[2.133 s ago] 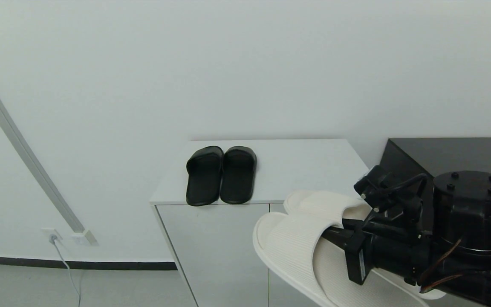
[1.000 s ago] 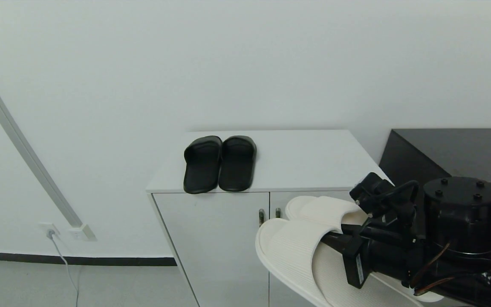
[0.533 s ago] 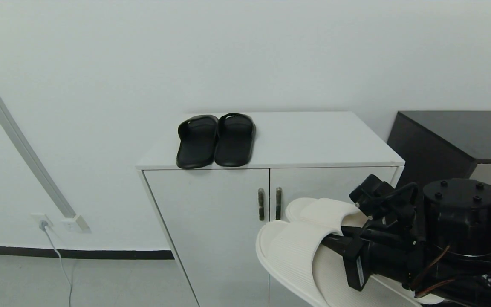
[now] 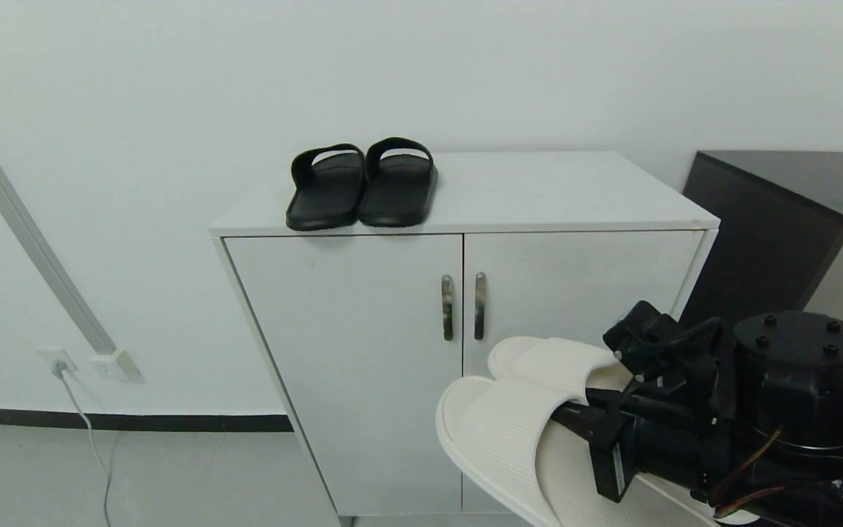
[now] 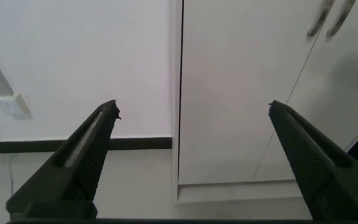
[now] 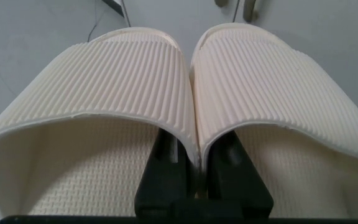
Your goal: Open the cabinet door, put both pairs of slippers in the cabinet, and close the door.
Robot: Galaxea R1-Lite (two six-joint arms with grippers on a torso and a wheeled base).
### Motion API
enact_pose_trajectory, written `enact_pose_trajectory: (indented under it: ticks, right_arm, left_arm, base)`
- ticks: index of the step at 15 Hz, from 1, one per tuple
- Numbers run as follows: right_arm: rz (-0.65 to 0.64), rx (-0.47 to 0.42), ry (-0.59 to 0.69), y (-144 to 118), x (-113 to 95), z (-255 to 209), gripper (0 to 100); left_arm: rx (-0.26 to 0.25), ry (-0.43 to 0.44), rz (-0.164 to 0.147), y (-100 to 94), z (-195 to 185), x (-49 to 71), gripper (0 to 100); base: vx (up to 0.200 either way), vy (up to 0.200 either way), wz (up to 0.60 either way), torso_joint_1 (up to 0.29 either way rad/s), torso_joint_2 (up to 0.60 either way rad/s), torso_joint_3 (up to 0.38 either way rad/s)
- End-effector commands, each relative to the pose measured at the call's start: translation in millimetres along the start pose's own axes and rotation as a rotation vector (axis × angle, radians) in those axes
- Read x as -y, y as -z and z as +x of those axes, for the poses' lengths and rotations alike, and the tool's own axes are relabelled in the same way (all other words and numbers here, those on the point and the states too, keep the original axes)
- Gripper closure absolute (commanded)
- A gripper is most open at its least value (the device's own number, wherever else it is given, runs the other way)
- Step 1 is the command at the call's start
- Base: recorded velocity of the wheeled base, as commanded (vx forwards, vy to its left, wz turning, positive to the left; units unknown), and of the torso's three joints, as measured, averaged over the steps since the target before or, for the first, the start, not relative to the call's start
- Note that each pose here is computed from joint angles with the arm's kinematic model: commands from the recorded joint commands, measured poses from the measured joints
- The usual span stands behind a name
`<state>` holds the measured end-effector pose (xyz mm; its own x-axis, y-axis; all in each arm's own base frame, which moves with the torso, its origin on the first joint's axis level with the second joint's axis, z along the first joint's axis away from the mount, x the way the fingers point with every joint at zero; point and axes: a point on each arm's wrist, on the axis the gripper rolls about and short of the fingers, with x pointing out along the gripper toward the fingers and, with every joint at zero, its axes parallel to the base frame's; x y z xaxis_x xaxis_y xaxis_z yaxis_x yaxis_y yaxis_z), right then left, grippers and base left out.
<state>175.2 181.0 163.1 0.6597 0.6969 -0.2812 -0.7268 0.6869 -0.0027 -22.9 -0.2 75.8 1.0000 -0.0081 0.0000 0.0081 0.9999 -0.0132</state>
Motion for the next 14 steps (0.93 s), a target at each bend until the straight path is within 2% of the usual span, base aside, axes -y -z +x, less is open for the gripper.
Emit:
enact_pose_trajectory:
  ticks: [1, 11, 14]
  right_arm:
    - [-0.004, 0.011, -0.002, 0.2, -0.4, -0.5, 100]
    - [-0.014, 0.000, -0.005, 3.6, -0.5, -0.1, 100]
    - [-0.014, -0.003, -0.004, 4.6, -0.1, -0.8, 100]
  left_arm:
    - [0.000, 0.000, -0.001, 0.0, 0.0, 0.0, 0]
    - [0.000, 0.003, 0.001, 0.0, 0.0, 0.1, 0]
    - [0.000, 0.001, 0.001, 0.0, 0.0, 0.1, 0]
  base:
    - [0.000, 0.000, 0.00, -0.139, 0.48, 0.320]
    - [0.000, 0.000, 0.00, -0.076, 0.45, 0.370]
    - [0.000, 0.000, 0.00, 0.001, 0.08, 0.064]
